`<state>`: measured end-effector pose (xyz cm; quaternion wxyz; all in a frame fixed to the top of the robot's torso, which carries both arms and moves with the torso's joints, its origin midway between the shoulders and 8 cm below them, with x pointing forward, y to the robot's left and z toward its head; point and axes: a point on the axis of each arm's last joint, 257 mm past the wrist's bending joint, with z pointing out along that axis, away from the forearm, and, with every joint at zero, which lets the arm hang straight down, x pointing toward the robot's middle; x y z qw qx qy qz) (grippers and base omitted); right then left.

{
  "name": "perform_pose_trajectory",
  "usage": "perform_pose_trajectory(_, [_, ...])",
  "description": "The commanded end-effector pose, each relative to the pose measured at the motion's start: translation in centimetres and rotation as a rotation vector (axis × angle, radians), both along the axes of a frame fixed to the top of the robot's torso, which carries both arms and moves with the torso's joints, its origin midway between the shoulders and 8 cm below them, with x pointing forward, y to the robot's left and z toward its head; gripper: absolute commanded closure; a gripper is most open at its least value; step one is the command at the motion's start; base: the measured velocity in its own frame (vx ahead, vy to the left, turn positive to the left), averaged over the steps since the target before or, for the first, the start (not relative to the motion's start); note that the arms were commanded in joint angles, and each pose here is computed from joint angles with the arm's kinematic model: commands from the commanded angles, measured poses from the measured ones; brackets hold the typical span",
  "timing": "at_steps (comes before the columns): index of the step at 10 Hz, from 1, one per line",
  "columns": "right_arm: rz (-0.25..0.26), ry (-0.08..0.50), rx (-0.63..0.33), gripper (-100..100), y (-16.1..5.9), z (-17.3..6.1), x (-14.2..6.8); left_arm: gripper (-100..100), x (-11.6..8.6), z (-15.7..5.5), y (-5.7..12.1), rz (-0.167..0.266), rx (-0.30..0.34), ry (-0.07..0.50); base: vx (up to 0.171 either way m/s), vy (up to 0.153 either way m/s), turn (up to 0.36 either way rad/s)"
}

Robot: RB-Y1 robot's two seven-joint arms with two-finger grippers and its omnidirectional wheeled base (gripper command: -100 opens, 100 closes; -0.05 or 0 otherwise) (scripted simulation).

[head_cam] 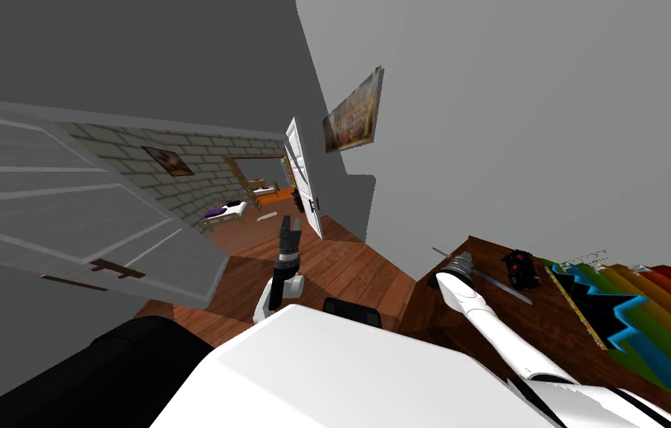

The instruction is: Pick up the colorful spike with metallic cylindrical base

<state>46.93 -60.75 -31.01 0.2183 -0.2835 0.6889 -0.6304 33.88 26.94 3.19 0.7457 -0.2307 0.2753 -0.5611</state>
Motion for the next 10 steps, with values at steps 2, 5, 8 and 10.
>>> perform_pose_trajectory(2, [-0.047, -0.003, -0.004, -100, -2.0, 0.3, -0.8, 0, 0.0, 0.0, 0.0, 0.0, 0.0, 0.0, -0.059, -0.005, 0.124])
perform_pose_trajectory(5, [-0.131, -0.01, -0.007, -100, -5.2, 0.9, -2.5, 0, 0.0, 0.0, 0.0, 0.0, 0.0, 0.0, -0.092, -0.016, 0.275])
perform_pose_trajectory(8, [-0.115, -0.006, -0.005, 100, -4.9, 0.6, -2.0, 0, 0.0, 0.0, 0.0, 0.0, 0.0, 0.0, -0.019, -0.003, 0.017])
perform_pose_trajectory(10, [-0.116, -0.009, -0.007, 100, -4.9, 0.8, -1.9, 0, 0.0, 0.0, 0.0, 0.0, 0.0, 0.0, 0.001, -0.003, 0.0])
